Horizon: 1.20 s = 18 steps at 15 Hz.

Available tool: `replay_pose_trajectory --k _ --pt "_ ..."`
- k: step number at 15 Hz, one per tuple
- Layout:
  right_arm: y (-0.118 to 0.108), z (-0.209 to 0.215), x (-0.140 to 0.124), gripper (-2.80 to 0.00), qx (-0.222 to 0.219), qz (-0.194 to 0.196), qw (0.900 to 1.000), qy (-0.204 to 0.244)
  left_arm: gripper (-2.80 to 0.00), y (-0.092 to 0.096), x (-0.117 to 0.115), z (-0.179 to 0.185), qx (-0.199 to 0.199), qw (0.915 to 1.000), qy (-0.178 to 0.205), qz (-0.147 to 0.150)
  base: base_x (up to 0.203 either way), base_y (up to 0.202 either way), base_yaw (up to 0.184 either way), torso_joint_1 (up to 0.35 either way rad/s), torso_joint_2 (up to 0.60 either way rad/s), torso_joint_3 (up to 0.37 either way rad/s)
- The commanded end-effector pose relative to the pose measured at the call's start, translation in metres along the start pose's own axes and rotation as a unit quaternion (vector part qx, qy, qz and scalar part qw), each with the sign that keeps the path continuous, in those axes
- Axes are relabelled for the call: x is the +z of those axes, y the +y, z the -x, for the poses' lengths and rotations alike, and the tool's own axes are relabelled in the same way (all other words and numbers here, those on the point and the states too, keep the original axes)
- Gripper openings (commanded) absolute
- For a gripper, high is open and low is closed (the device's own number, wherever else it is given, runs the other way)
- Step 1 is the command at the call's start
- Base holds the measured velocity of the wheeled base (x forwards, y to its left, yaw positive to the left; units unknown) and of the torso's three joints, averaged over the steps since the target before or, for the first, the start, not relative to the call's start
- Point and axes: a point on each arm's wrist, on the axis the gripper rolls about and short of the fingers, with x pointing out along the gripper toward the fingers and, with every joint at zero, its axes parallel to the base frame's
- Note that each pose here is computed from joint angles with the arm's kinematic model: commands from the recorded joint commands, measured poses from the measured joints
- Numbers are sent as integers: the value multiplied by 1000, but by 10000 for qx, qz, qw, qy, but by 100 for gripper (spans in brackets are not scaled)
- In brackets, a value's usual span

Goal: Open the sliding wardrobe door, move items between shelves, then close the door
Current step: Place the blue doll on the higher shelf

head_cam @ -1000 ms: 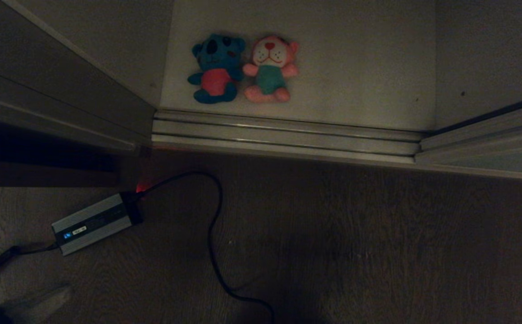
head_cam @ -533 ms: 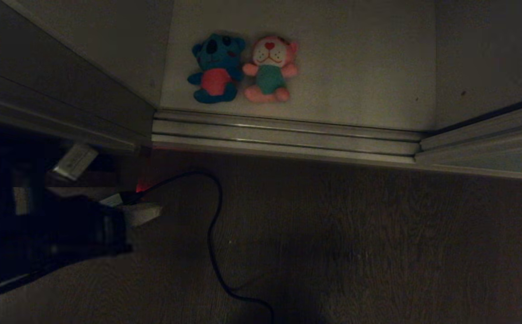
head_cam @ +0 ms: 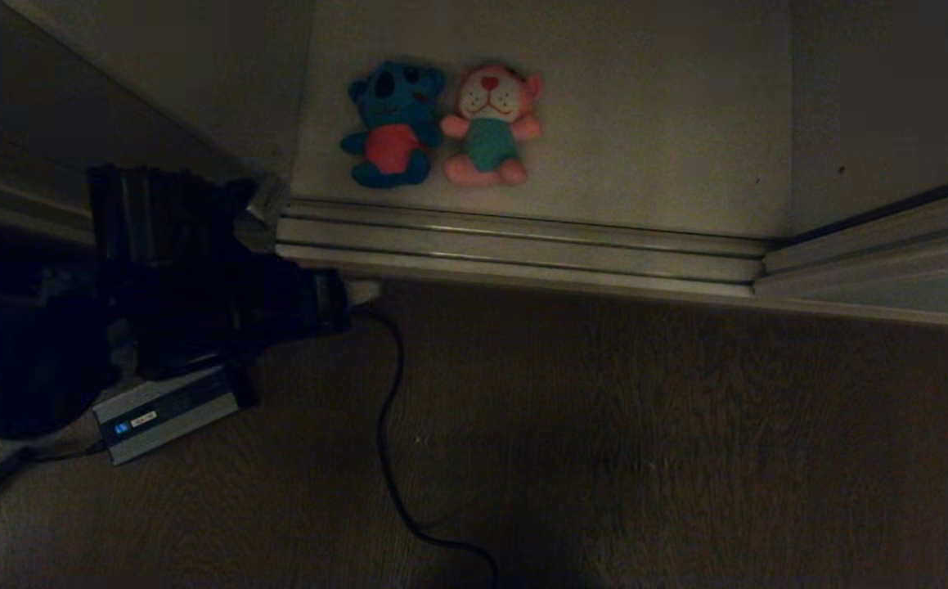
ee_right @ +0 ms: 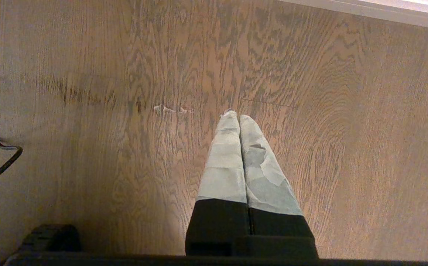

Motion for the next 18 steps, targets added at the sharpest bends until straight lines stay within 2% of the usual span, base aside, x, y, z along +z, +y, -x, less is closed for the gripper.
replay_pose_trajectory --k 1,3,5,6,8,10,12,16,18 --pt "0 0 -1 -280 2 2 10000 21 0 3 10 -26 136 9996 -233 -33 0 0 0 0 0 0" --pt "0 0 -1 -280 3 2 10000 22 0 5 21 -40 251 9979 -592 -116 0 0 0 0 0 0" --pt "0 0 -1 -280 10 2 10000 14 0 8 30 -58 355 9927 -1119 -259 0 0 0 0 0 0" --pt "0 0 -1 -280 10 2 10000 14 0 8 32 -60 403 9911 -1229 -305 0 0 0 0 0 0" --pt "0 0 -1 -280 2 2 10000 16 0 10 32 -72 444 9861 -1477 -623 0 0 0 0 0 0" --pt "0 0 -1 -280 4 2 10000 15 0 15 23 -99 491 9776 -1729 -1097 0 0 0 0 0 0" --pt "0 0 -1 -280 2 2 10000 14 0 16 24 -114 535 9656 -2092 -1451 0 0 0 0 0 0" --pt "0 0 -1 -280 2 2 10000 9 0 22 23 -138 600 9431 -2757 -1759 0 0 0 0 0 0" --pt "0 0 -1 -280 2 2 10000 29 0 25 20 -151 608 9396 -2856 -1785 0 0 0 0 0 0"
